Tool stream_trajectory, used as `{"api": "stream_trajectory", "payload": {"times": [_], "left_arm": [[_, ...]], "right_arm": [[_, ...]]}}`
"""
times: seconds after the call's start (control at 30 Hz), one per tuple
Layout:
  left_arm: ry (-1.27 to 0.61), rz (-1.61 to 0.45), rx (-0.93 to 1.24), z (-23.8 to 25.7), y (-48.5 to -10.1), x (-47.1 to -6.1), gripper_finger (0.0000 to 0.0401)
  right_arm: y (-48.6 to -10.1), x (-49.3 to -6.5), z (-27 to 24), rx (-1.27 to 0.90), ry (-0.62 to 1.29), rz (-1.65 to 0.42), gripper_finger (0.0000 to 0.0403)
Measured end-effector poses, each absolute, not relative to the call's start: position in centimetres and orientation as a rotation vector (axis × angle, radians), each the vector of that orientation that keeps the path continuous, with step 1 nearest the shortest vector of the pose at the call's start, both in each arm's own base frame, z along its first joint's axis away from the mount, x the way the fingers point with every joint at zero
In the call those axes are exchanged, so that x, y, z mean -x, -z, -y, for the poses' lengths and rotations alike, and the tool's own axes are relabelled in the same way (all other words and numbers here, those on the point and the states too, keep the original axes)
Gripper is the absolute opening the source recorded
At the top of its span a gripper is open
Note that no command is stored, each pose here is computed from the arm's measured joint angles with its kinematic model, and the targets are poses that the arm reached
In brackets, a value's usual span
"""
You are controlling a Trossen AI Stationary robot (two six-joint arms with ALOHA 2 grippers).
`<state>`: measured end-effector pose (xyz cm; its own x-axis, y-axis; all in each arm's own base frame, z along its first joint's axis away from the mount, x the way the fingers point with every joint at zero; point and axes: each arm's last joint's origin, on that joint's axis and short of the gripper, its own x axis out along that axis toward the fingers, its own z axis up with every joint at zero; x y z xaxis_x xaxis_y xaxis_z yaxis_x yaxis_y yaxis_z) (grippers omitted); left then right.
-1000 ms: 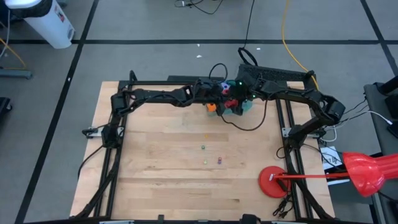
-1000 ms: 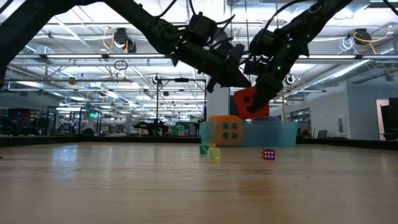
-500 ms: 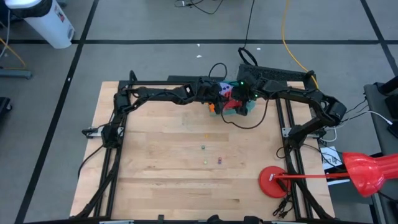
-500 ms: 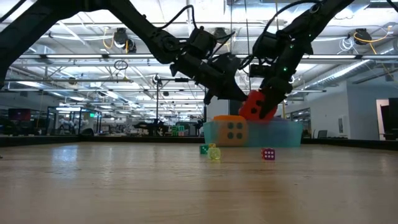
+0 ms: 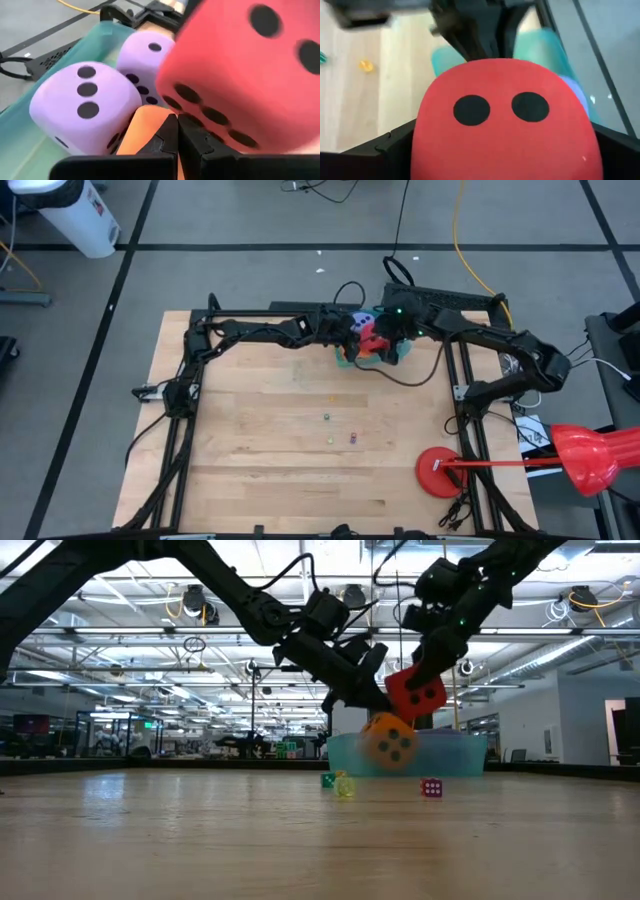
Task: Pick & Place Dice
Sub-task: Put the large red dice into the blue transparent bin
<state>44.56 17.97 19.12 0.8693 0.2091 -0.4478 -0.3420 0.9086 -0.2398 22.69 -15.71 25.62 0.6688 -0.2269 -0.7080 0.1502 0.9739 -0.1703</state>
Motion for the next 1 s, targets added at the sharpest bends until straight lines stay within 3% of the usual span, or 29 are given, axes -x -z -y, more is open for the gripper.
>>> {"api": "stream_trajectory", "payload": {"times": [0.47,0.7,1.0], "left_arm": [[-0.217,-0.368,0.208,-16.4,-20.8,-45.1,0.0005],[-0.148,-0.336,0.1,-14.0,-22.7,-45.4,0.0003],[-0.209,-0.399,0.133,-15.6,-21.9,-44.8,0.0002]], "right_arm": [[-23.5,-21.7,16.9,0.036,0.241,-0.934,0.04],[-21.9,-21.5,17.1,0.066,0.233,-0.879,0.04],[-22.0,-21.9,16.9,0.032,0.126,-0.776,0.04]]}}
